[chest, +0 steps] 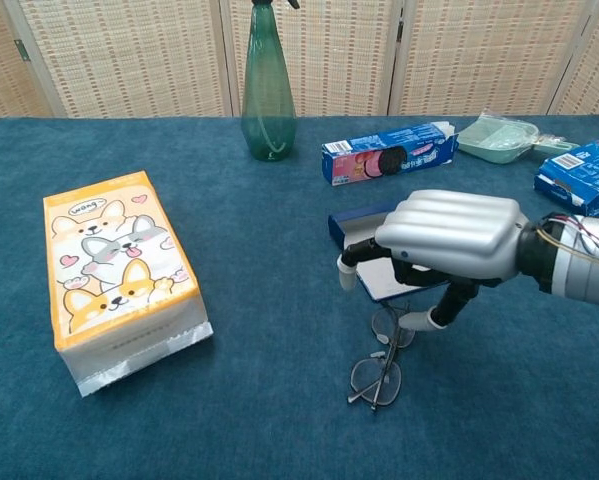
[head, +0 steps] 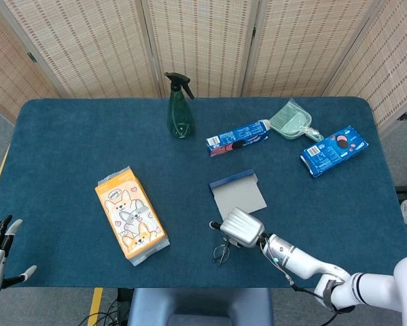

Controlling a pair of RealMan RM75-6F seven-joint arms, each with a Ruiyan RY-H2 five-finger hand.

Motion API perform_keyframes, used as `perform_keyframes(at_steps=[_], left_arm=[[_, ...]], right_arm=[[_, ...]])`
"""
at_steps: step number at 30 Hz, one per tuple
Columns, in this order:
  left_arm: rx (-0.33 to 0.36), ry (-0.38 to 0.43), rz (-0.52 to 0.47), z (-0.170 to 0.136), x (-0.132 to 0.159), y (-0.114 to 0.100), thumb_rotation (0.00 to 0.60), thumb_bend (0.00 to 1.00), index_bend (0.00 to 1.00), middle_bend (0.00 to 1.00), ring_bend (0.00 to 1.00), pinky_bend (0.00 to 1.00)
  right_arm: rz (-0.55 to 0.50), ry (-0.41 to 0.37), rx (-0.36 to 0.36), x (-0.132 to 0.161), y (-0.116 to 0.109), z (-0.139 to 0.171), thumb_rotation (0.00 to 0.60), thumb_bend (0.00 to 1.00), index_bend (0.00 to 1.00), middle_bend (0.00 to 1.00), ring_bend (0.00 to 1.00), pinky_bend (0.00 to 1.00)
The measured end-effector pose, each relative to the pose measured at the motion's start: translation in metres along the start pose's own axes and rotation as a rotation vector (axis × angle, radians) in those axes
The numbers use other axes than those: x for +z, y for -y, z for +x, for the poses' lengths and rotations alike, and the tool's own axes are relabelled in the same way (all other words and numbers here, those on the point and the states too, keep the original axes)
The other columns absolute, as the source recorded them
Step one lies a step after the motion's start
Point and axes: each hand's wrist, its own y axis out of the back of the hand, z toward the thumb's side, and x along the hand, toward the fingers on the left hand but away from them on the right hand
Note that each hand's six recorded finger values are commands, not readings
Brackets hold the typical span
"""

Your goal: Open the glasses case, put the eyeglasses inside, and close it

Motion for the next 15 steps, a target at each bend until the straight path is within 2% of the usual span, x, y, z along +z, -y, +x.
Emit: perform_keyframes(at_steps=[15], left_arm=[[0.0,-0.007,-0.007,-0.003,-0.001,0.001,0.6,0.13,0.0,0.0,0.0,0.16]], right_arm=[[0.043,-0.038,0.078,0.009,0.023,-0.004,0.6,0.29,0.35,1.0,1.0,0.9]])
